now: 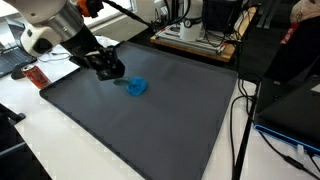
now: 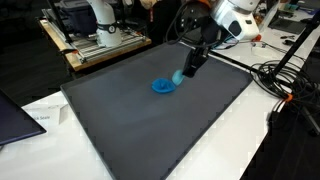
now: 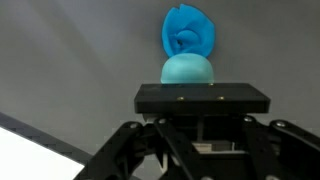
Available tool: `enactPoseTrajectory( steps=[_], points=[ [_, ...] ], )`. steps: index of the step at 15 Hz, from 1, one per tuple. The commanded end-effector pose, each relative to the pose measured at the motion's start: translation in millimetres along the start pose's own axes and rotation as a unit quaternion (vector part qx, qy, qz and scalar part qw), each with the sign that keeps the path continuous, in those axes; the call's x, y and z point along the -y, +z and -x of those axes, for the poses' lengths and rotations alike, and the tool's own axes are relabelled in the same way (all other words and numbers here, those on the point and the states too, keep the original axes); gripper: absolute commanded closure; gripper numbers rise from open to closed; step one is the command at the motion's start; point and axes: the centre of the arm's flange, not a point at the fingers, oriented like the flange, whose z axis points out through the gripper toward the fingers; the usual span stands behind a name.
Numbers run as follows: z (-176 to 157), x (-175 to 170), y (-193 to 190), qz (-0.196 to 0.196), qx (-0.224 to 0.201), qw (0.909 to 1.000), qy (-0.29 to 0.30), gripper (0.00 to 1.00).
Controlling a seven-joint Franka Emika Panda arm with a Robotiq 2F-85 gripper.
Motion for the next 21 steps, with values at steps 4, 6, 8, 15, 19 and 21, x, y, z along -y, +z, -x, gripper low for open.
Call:
enactPoseTrajectory(
  steps=[4, 6, 8, 15, 19, 21],
  points=[
    [7.5, -36.1, 1.5, -0.103, -0.064, 0.9879, -0.097, 0.77],
    [11.3, -45.4, 5.5, -0.137, -0.085, 0.9800, -0.117, 0.77],
    [13.8, -52.4, 10.3, -0.162, -0.095, 0.9719, -0.142, 0.77],
    [18.9, -65.5, 36.4, -0.225, -0.102, 0.9480, -0.201, 0.77],
    [17.3, -68.4, 48.1, -0.243, -0.103, 0.9378, -0.226, 0.77],
    [17.2, -68.9, 52.8, -0.253, -0.101, 0.9321, -0.239, 0.77]
  ],
)
